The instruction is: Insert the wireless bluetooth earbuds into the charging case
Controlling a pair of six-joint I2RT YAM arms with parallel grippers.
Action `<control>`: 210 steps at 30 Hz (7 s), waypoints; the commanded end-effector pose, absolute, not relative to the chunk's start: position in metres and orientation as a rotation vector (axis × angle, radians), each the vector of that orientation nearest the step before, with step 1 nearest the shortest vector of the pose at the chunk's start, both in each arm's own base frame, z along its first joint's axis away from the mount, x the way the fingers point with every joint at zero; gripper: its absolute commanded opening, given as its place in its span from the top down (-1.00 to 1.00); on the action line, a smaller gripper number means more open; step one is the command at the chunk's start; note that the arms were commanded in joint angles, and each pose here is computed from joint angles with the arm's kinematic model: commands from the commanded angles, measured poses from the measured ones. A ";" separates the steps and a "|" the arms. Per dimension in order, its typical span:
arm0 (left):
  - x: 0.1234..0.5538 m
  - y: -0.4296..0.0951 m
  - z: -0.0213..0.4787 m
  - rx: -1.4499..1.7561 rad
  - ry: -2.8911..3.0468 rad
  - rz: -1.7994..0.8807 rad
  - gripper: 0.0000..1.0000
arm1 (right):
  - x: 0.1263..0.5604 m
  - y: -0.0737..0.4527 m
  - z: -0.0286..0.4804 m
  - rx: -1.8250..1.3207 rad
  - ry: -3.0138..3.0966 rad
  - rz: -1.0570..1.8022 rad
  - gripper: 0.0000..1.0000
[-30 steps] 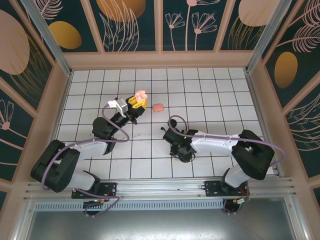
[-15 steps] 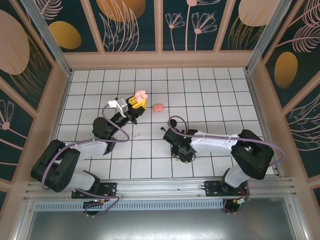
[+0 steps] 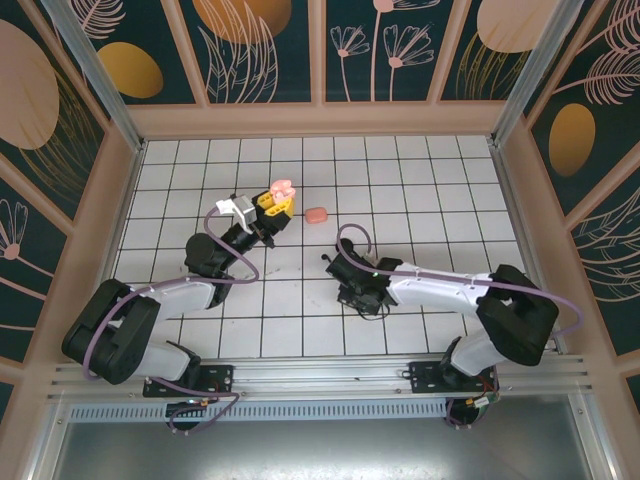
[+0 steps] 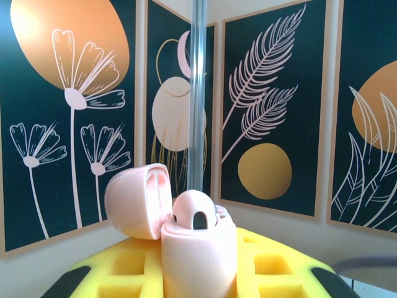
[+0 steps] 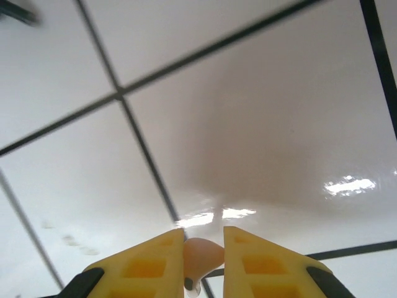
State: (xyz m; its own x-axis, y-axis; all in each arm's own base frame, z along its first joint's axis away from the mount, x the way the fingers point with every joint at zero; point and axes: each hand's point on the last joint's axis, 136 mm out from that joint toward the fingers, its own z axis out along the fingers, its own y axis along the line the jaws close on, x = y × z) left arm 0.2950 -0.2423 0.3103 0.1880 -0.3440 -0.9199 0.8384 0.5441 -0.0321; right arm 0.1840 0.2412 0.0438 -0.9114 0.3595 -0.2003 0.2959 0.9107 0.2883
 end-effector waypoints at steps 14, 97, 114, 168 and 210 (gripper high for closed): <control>0.288 -0.244 0.331 0.677 1.044 -0.754 1.00 | 0.320 0.256 0.277 0.119 2.185 0.670 0.63; 0.281 -0.281 0.354 0.815 0.893 -1.026 1.00 | 0.268 0.346 0.315 -0.736 1.939 0.754 0.80; 0.288 -0.285 0.345 0.798 0.946 -1.057 1.00 | 0.288 0.329 0.371 -0.525 1.874 0.816 -0.12; 0.334 -0.278 0.206 0.416 1.684 -1.193 1.00 | 0.312 0.228 0.276 0.062 2.240 0.802 0.73; 0.413 -0.182 0.066 -0.313 2.068 -1.211 -0.48 | 0.310 0.213 0.151 0.146 2.511 0.519 -0.28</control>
